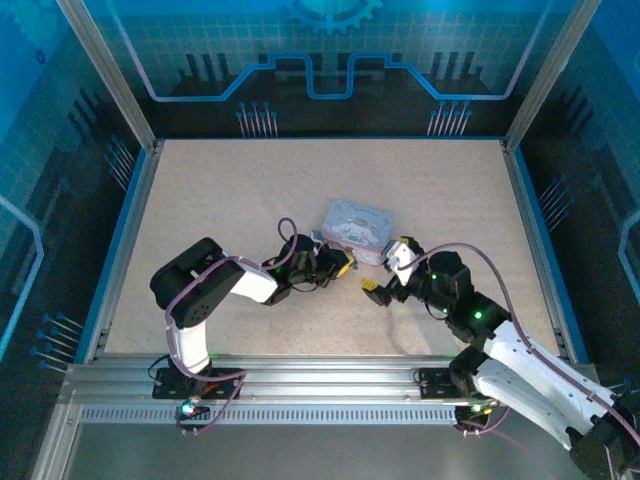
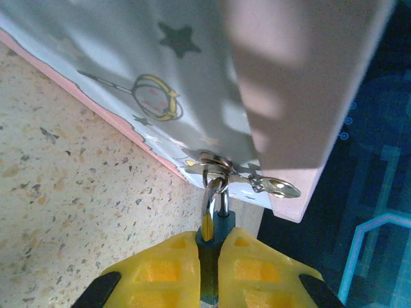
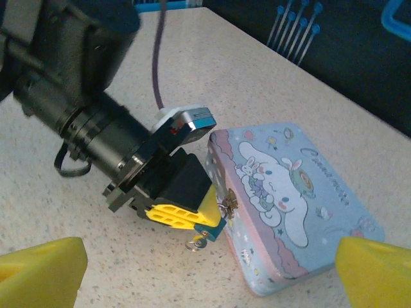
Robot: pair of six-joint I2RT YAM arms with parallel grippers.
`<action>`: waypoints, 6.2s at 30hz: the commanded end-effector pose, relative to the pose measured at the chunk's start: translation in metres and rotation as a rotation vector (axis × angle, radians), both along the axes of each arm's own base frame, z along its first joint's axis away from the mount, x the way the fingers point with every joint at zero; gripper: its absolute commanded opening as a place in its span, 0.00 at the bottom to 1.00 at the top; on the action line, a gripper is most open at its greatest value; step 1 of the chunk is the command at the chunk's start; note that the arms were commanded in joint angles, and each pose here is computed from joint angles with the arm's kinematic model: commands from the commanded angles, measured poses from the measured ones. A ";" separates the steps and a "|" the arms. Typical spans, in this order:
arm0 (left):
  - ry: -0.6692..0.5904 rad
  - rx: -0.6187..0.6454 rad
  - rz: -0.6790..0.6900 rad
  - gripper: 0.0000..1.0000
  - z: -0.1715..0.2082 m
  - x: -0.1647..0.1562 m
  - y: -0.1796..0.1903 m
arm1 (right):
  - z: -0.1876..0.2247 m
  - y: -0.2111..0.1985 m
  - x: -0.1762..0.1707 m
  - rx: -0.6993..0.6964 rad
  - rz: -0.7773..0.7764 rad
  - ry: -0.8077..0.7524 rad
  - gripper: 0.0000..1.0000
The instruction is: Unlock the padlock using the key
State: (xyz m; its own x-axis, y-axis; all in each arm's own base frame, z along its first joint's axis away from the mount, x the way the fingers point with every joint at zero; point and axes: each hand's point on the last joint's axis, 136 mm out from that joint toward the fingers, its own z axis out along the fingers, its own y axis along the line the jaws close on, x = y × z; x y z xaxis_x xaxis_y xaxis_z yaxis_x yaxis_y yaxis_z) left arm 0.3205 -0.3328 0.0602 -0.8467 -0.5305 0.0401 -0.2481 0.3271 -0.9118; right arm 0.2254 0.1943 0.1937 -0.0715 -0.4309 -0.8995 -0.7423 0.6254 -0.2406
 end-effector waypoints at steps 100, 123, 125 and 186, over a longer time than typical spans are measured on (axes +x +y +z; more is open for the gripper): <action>0.067 -0.173 0.068 0.13 0.029 0.001 -0.003 | -0.114 0.030 0.071 -0.725 0.149 -0.160 0.00; 0.056 -0.181 0.067 0.05 0.033 0.002 -0.004 | -0.092 0.053 0.069 -0.467 -0.047 -0.007 0.00; 0.056 -0.183 0.067 0.04 0.034 0.002 -0.004 | -0.090 0.053 0.070 -0.445 -0.077 0.005 0.00; 0.016 -0.073 0.066 0.36 0.022 0.002 0.024 | -0.139 0.053 0.053 0.012 -0.269 0.388 0.00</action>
State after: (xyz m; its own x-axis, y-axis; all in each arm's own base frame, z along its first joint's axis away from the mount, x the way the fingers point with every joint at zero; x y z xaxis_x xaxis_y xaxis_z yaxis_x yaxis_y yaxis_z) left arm 0.3233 -0.3155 0.0659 -0.7917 -0.5954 0.1369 -0.3361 0.2374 -0.9114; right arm 0.2850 0.2498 0.0661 -0.4765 -0.3455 -0.8085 -0.5807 0.8141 -0.0057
